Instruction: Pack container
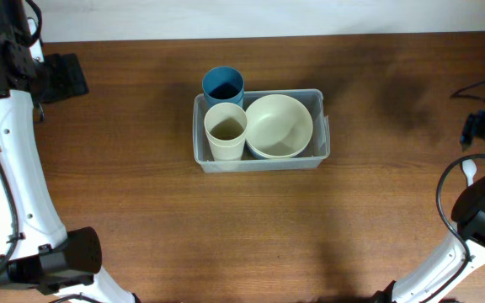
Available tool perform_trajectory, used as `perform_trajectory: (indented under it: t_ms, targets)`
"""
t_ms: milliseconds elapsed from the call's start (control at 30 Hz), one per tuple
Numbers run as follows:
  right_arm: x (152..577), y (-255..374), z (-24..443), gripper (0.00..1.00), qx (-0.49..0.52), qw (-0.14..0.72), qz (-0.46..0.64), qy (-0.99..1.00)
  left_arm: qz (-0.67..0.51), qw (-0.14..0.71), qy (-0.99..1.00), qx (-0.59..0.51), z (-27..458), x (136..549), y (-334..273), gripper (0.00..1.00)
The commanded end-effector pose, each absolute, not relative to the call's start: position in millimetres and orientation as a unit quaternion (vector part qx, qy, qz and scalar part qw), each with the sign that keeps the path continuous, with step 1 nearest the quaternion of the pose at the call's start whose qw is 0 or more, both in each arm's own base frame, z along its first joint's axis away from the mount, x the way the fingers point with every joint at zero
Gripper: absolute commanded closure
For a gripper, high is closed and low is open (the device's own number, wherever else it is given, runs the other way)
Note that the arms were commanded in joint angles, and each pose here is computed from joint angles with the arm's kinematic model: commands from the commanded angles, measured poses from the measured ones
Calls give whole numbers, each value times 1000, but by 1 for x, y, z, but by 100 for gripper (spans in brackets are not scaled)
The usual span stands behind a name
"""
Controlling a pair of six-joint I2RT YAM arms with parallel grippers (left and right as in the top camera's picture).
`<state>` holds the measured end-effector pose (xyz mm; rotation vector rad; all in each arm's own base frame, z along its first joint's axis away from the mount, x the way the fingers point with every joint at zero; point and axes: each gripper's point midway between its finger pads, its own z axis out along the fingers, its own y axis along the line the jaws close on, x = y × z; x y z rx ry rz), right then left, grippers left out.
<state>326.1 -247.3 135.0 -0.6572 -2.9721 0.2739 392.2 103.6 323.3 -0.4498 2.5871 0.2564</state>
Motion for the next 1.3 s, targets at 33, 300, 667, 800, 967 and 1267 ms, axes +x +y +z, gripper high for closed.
perform_trajectory:
  t_ms: [33, 300, 667, 800, 967, 1267]
  targets:
    - [328, -236, 119, 1, -52, 39, 20, -998, 99, 269, 942, -173, 338, 386, 105, 0]
    - [304, -254, 88, 1, -54, 56, 4, -997, 99, 269, 942, -173, 338, 386, 105, 0]
    - [274, -255, 28, 1, -83, 75, -21, -994, 99, 269, 942, -173, 338, 386, 105, 0]
    - [271, -251, 13, 1, -77, 75, -21, -994, 99, 269, 942, -173, 338, 386, 105, 0]
    - [268, -247, -1, 1, -61, 72, -24, -995, 99, 269, 942, -173, 338, 386, 105, 0]
    - [279, -256, -5, 8, -53, 46, -8, -998, 99, 269, 942, -173, 338, 386, 105, 0]
